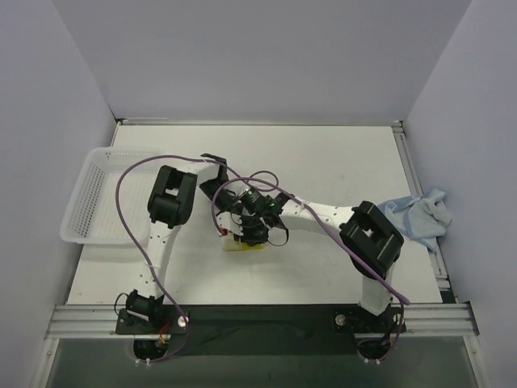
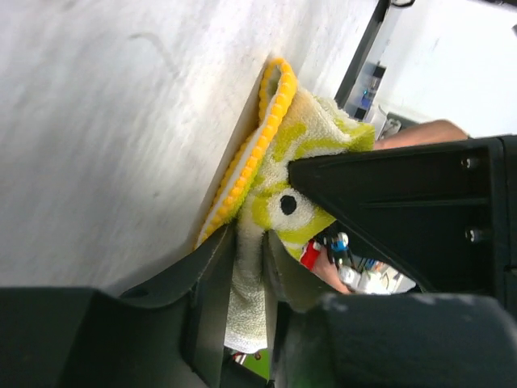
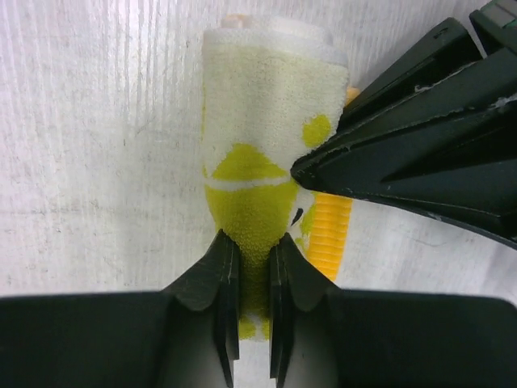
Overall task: Roll the towels
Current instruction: Roll the towel, then place the rolled towel into the container
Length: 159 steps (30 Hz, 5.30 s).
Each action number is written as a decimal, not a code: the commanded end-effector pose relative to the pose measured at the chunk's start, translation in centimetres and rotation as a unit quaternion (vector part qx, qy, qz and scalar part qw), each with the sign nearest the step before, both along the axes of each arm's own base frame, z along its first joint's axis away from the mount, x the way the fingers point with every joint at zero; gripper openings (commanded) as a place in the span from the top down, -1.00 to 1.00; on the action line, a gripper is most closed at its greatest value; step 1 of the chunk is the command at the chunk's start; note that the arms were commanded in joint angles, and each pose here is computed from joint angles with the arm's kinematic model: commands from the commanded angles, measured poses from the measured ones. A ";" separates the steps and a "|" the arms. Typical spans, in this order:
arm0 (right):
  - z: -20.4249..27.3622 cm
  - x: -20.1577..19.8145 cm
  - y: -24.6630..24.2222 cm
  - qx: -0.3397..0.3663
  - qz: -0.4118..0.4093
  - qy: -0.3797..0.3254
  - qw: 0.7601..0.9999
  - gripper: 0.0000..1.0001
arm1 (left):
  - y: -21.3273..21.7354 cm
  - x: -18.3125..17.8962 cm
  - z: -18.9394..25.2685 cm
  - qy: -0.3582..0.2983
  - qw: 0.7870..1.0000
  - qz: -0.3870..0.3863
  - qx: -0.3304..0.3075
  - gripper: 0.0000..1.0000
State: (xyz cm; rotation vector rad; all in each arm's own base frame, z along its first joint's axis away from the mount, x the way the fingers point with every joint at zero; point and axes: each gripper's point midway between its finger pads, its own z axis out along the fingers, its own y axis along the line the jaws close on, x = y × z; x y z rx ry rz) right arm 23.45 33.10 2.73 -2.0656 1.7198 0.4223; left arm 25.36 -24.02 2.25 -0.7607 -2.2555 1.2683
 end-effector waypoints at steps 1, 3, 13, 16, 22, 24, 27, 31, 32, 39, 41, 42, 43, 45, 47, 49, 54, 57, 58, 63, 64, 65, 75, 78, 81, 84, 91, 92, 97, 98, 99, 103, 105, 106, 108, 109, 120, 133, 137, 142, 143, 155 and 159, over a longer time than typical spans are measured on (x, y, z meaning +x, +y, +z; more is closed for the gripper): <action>-1.9 -1.4 -1.0 -0.022 -0.013 0.074 0.997 1.00 | 1.7 3.1 -0.5 -0.082 0.996 0.019 -0.021 0.36; -1.7 -1.2 -0.9 -0.013 -0.021 0.098 0.995 1.00 | 1.9 4.2 1.3 -0.108 0.993 0.036 -0.029 0.26; -1.5 -1.3 -0.6 0.016 -0.061 0.204 0.977 1.00 | 6.9 13.9 11.2 -0.254 0.951 0.172 -0.034 -0.07; -1.4 -1.1 -0.3 0.028 -0.073 0.234 0.969 1.00 | 9.4 16.3 13.3 -0.287 0.932 0.218 -0.024 -0.08; -1.5 -1.4 0.1 0.040 -0.123 0.334 0.934 1.00 | 15.4 18.6 17.0 -0.366 0.887 0.280 -0.006 -0.09; -1.0 -1.3 0.6 0.050 -0.144 0.371 0.916 1.00 | 16.2 18.1 17.2 -0.383 0.878 0.289 -0.005 -0.10; -0.8 -0.6 1.1 0.067 -0.170 0.422 0.888 1.00 | 17.1 17.1 20.1 -0.487 0.839 0.243 -0.002 -0.11; -1.5 -0.2 1.2 0.062 -0.194 0.461 0.864 1.00 | 16.9 12.5 21.3 -0.593 0.795 0.132 0.003 -0.16; -1.6 -0.2 1.2 0.062 -0.197 0.469 0.859 1.00 | 16.1 11.5 20.8 -0.624 0.778 0.071 -0.007 -0.18; -1.6 0.8 1.5 0.076 -0.220 0.518 0.823 1.00 | 10.0 1.8 15.2 -0.682 0.707 -0.169 -0.077 -0.34; -1.9 1.1 1.4 0.077 -0.224 0.523 0.819 1.00 | 8.2 1.0 14.5 -0.696 0.680 -0.209 -0.101 -0.35; -2.0 1.0 1.3 0.075 -0.225 0.524 0.818 1.00 | 6.9 -0.3 13.4 -0.686 0.677 -0.237 -0.118 -0.35; -2.2 1.1 1.1 0.075 -0.227 0.525 0.817 1.00 | 6.0 -0.5 12.8 -0.684 0.672 -0.252 -0.130 -0.35; -2.3 1.0 1.1 0.074 -0.227 0.526 0.816 1.00 | 5.0 -1.0 11.4 -0.676 0.671 -0.272 -0.140 -0.35; -2.4 0.8 0.9 0.072 -0.228 0.528 0.815 1.00 | 3.2 -1.0 10.2 -0.674 0.662 -0.290 -0.152 -0.33; -2.3 0.8 0.8 0.072 -0.227 0.525 0.817 1.00 | 1.8 -0.1 9.0 -0.679 0.653 -0.300 -0.149 -0.33; -2.3 0.9 0.4 0.071 -0.231 0.524 0.817 1.00 | 0.0 1.3 7.3 -0.684 0.647 -0.308 -0.137 -0.33; -2.1 1.0 0.2 0.075 -0.232 0.527 0.814 1.00 | -0.8 1.2 6.1 -0.678 0.643 -0.326 -0.142 -0.33; -2.0 1.0 0.2 0.076 -0.232 0.528 0.814 1.00 | -0.9 1.2 5.3 -0.673 0.647 -0.330 -0.142 -0.33; -1.4 1.1 0.0 0.080 -0.227 0.520 0.819 1.00 | -0.7 -0.2 2.6 -0.645 0.661 -0.358 -0.138 -0.25; -1.3 1.2 -0.1 0.082 -0.229 0.519 0.819 1.00 | -0.5 -0.6 1.7 -0.637 0.665 -0.367 -0.135 -0.23; -1.1 1.4 0.0 0.084 -0.227 0.516 0.821 1.00 | 0.1 -0.5 1.0 -0.633 0.665 -0.378 -0.118 -0.18; 1.2 5.5 -1.9 0.093 -0.299 0.478 0.821 0.16 | 1.2 -0.7 -0.7 -0.571 0.752 -0.326 -0.038 0.75; 2.8 7.6 -3.6 0.111 -0.337 0.469 0.809 -0.24 | 1.7 -0.9 -0.9 -0.553 0.779 -0.296 -0.019 0.77; 4.9 8.4 -4.9 0.131 -0.359 0.465 0.799 -0.26 | 1.9 -0.9 -1.1 -0.540 0.796 -0.272 -0.006 0.78; 5.4 6.8 -5.1 0.131 -0.358 0.487 0.786 -0.22 | 1.7 -0.5 -0.9 -0.529 0.813 -0.244 0.005 0.77; 4.5 2.4 -3.8 0.096 -0.336 0.522 0.778 -0.12 | 1.3 0.0 -0.9 -0.511 0.833 -0.209 0.019 0.67; 4.3 2.2 -3.7 0.093 -0.334 0.522 0.779 -0.12 | 1.3 0.0 -0.9 -0.509 0.835 -0.206 0.018 0.65; 3.6 2.0 -2.8 0.088 -0.328 0.516 0.786 -0.12 | 1.0 0.3 -0.9 -0.501 0.843 -0.194 0.021 0.62; 3.4 2.0 -2.5 0.084 -0.328 0.514 0.788 -0.10 | 0.9 0.3 -0.9 -0.499 0.845 -0.191 0.019 0.62; 3.0 2.2 -2.3 0.082 -0.328 0.513 0.789 -0.06 | 0.8 0.3 -1.0 -0.495 0.848 -0.188 0.019 0.60; 1.2 2.6 -1.8 0.064 -0.341 0.507 0.789 0.26 | 0.5 0.2 -0.6 -0.495 0.850 -0.183 0.012 0.49; 0.7 2.6 -1.7 0.060 -0.347 0.512 0.784 0.39 | 0.6 0.1 -0.5 -0.497 0.848 -0.186 0.009 0.43; 0.6 2.8 -1.7 0.061 -0.349 0.512 0.782 0.53 | 0.6 0.2 -0.3 -0.501 0.845 -0.187 0.006 0.36; 0.9 2.9 -1.7 0.065 -0.350 0.512 0.782 0.73 | 0.6 0.2 0.1 -0.509 0.839 -0.192 0.004 0.25; 0.8 2.9 -1.7 0.065 -0.351 0.513 0.780 0.79 | 0.6 0.2 0.2 -0.511 0.837 -0.194 0.003 0.14; 1.8 3.1 -1.6 0.080 -0.353 0.548 0.754 1.00 | 0.2 0.4 0.6 -0.559 0.799 -0.220 0.006 -0.19; 1.8 4.2 -1.8 0.086 -0.369 0.567 0.731 1.00 | 1.3 0.1 -3.0 -0.537 0.804 -0.250 0.047 0.11; 2.6 4.5 -2.2 0.091 -0.373 0.554 0.739 0.92 | 1.6 -0.3 -2.9 -0.524 0.814 -0.244 0.057 0.71; 5.4 7.1 -4.5 0.129 -0.395 0.527 0.742 -0.14 | 1.2 0.6 0.9 -0.514 0.839 -0.168 0.057 1.00; 6.8 7.4 -5.0 0.138 -0.397 0.518 0.745 -0.36 | 1.7 0.6 1.7 -0.503 0.848 -0.152 0.063 1.00; 9.1 10.6 -14.5 0.169 -0.480 0.448 0.735 -1.00 | 13.9 13.9 18.9 -0.503 0.815 0.261 0.121 1.00; 8.3 10.6 -16.5 0.162 -0.504 0.442 0.725 -1.00 | 23.4 17.7 19.9 -0.498 0.727 0.388 0.269 1.00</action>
